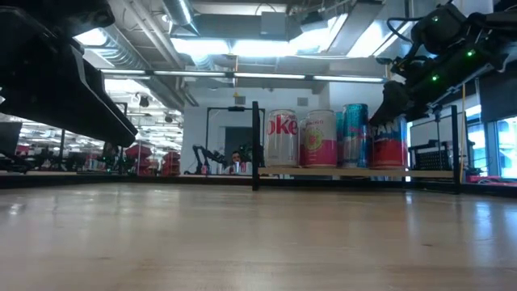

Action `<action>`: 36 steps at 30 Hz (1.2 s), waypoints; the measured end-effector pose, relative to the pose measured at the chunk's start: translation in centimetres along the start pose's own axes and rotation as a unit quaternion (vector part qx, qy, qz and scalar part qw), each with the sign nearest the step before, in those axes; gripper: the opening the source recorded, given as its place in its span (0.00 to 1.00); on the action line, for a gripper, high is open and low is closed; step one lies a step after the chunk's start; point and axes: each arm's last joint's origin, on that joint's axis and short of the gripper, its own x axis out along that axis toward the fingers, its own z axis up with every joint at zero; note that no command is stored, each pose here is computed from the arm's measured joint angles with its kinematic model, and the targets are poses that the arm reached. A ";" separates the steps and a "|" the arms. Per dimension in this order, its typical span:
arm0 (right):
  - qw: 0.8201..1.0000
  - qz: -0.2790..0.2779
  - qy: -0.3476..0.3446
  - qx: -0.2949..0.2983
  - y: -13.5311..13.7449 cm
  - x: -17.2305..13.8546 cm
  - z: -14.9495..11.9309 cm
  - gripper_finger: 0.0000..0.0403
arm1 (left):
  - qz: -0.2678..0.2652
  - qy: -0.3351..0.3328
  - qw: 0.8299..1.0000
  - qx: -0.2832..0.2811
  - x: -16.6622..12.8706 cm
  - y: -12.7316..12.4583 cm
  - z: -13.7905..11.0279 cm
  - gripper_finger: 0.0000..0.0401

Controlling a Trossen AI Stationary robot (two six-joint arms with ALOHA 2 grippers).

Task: Place canned beverage on shelf
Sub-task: Put the red soda can on the shelf aligned with the other red soda can, then return to Home Position

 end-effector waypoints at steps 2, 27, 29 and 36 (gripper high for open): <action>1.000 0.000 -0.001 -0.004 0.0 0.0 0.0 0.95 | 0.000 0.000 1.000 0.000 0.0 0.0 0.0 0.87; 0.937 0.339 -0.080 -0.020 7.1 -5.3 5.1 0.60 | -0.039 0.025 0.998 0.040 3.7 1.3 5.0 0.63; 0.926 0.366 -0.084 -0.029 8.3 -5.5 4.9 0.52 | -0.073 0.013 0.996 0.048 3.0 1.7 7.4 0.53; 0.911 0.396 -0.101 -0.058 10.0 -6.7 4.5 0.25 | -0.111 -0.080 0.986 0.097 -1.8 5.9 12.2 0.14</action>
